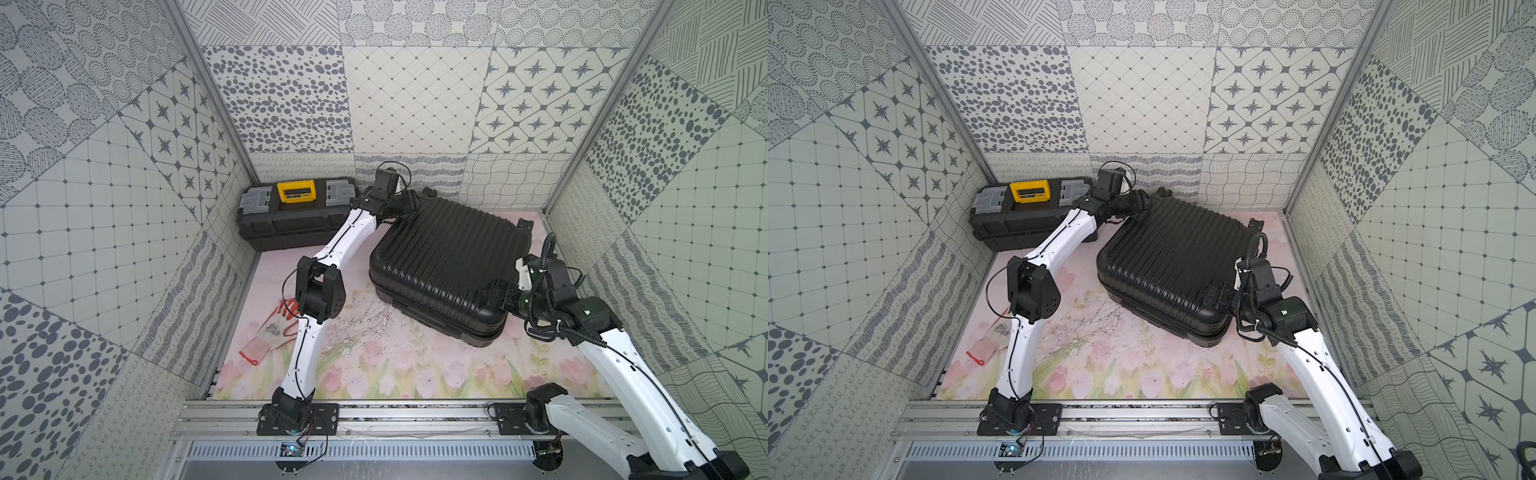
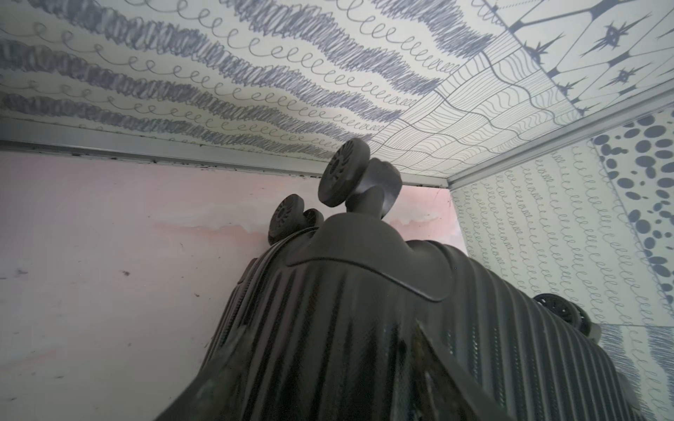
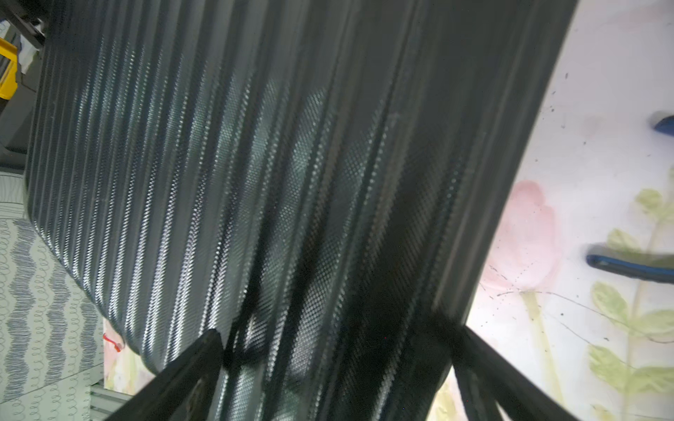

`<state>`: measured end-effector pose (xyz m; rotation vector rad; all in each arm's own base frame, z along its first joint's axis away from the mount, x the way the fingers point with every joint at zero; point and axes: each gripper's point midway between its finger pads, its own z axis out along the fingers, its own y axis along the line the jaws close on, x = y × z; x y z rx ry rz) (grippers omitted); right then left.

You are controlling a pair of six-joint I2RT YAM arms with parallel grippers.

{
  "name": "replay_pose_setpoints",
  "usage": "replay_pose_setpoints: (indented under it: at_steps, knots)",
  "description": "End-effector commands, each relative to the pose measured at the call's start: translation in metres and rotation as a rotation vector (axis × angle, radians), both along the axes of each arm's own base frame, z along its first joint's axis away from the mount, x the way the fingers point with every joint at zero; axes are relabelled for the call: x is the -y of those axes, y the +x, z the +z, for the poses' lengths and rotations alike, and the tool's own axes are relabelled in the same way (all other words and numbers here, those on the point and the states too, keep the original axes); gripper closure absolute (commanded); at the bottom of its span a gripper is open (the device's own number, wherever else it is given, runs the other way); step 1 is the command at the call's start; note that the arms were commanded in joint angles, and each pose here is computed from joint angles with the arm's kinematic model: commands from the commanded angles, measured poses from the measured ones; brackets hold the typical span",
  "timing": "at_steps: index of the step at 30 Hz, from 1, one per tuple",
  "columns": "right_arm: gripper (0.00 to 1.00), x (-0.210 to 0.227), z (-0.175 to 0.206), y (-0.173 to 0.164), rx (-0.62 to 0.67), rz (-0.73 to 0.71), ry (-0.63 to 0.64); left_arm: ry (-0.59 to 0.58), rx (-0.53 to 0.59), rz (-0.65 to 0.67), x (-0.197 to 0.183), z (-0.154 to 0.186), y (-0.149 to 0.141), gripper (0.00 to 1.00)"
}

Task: Close the suitcase zippers
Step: Adjust the suitcase at the center of the board.

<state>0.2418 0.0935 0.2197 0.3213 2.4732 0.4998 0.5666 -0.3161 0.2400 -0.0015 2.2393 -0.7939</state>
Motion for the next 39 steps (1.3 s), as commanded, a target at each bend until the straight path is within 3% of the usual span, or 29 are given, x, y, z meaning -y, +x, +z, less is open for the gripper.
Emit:
replay_pose_setpoints:
  at_steps: [1, 5, 9, 14, 18, 22, 26, 32, 39]
  knots:
    - [0.02, 0.021, 0.014, 0.003, 0.031, -0.017, -0.08, 0.272, 0.005, 0.102, -0.058, 0.019, -0.02, 0.3]
    - [0.02, 0.044, 0.029, 0.005, 0.047, -0.046, -0.102, 0.349, -0.034, 0.159, -0.093, 0.05, -0.062, 0.29]
    - [0.02, 0.056, 0.06, 0.022, 0.13, -0.013, -0.146, 0.252, -0.162, 0.213, -0.109, 0.056, -0.126, 0.27]
    - [0.02, 0.047, 0.096, 0.078, 0.232, 0.145, -0.04, 0.072, -0.295, 0.282, -0.107, 0.036, -0.212, 0.25]
    - [0.02, 0.034, 0.114, 0.12, 0.28, 0.27, -0.018, 0.066, -0.355, 0.349, -0.116, 0.02, -0.269, 0.23]
    - [0.02, 0.02, 0.115, 0.158, 0.289, 0.383, 0.016, 0.017, -0.407, 0.383, -0.11, 0.003, -0.308, 0.2]
    - [0.02, 0.025, 0.096, 0.195, 0.233, 0.433, -0.046, -0.097, -0.403, 0.363, -0.084, -0.009, -0.311, 0.16]
    - [0.02, 0.04, 0.065, 0.24, 0.145, 0.46, -0.14, -0.238, -0.303, 0.332, -0.039, -0.008, -0.276, 0.11]
    - [0.02, 0.031, 0.032, 0.259, 0.073, 0.48, -0.058, -0.33, -0.259, 0.289, -0.01, -0.016, -0.24, 0.11]
